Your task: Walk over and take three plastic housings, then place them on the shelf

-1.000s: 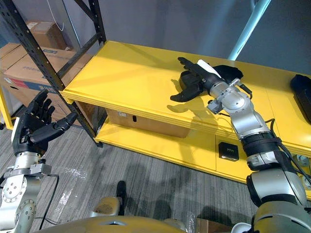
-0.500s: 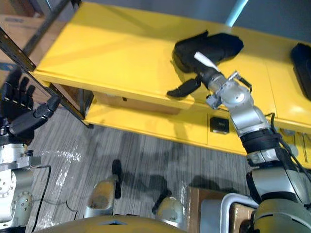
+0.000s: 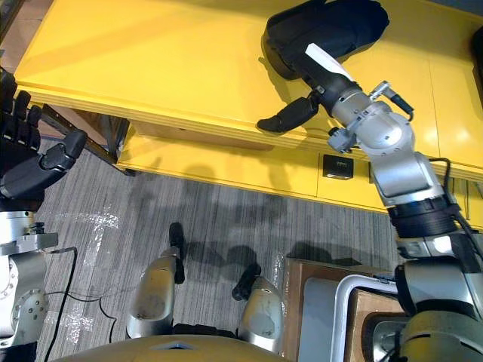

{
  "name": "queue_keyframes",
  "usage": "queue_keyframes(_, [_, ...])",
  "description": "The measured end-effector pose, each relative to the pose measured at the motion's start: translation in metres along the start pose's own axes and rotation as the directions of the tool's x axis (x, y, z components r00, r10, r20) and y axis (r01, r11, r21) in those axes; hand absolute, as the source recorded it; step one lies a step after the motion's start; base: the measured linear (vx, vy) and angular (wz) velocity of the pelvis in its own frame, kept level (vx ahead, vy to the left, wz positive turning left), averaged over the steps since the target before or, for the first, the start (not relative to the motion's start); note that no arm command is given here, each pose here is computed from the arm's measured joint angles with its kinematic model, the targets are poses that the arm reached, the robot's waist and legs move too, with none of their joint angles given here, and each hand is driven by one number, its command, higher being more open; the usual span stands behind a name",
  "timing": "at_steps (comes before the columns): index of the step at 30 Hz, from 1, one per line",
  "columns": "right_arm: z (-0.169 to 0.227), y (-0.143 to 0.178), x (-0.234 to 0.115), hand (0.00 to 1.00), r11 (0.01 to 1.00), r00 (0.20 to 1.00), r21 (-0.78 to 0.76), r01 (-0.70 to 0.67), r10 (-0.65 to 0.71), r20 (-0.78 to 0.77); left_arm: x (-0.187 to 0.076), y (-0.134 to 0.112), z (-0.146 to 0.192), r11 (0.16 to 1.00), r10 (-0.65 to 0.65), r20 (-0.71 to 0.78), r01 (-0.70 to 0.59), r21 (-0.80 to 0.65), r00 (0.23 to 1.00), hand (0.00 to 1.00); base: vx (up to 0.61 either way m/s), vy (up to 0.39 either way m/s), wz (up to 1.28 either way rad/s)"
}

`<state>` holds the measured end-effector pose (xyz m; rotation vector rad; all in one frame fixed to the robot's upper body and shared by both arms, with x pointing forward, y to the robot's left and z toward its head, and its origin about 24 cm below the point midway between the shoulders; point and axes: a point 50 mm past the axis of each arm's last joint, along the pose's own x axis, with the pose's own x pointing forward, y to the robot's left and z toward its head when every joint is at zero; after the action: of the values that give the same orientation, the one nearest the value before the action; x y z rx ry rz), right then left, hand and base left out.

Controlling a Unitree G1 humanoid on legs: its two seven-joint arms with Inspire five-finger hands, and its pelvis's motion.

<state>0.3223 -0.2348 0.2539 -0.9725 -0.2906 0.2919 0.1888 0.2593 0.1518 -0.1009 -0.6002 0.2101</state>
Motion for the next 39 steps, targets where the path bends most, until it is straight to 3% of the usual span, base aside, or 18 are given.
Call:
queue_keyframes(17, [-0.037,0.009,-0.030,1.00,0.997,0.989,0.070,-0.040,0.049,-0.138,0.000,0.002,0.001,0.998,-0.059,-0.026,0.060,0.033,0.998,1.00,0.01,0.009,-0.12])
queue_keyframes(22, [-0.037,-0.012,-0.036,1.00,0.998,0.993,-0.040,0.048,-0.052,-0.108,-0.001,0.004,-0.005,0.998,-0.059,-0.055,0.061,0.034,0.997,1.00,0.02,0.020,-0.06])
queue_keyframes(28, [-0.027,-0.012,-0.035,1.00,0.993,0.999,-0.112,0.046,-0.048,-0.018,-0.005,0.005,-0.010,0.998,-0.056,-0.088,0.060,0.033,0.995,1.00,0.01,0.002,0.02])
queue_keyframes(32, [-0.032,0.000,-0.031,1.00,0.977,0.997,-0.215,0.006,-0.023,-0.074,-0.008,0.002,-0.013,0.998,-0.058,-0.102,0.061,0.018,0.993,1.00,-0.01,0.007,0.08])
queue_keyframes(39, [-0.055,0.018,-0.022,1.00,0.970,0.964,-0.245,0.008,-0.073,-0.257,-0.013,-0.002,-0.020,1.000,-0.030,-0.132,0.028,-0.015,0.991,1.00,-0.01,0.001,0.06])
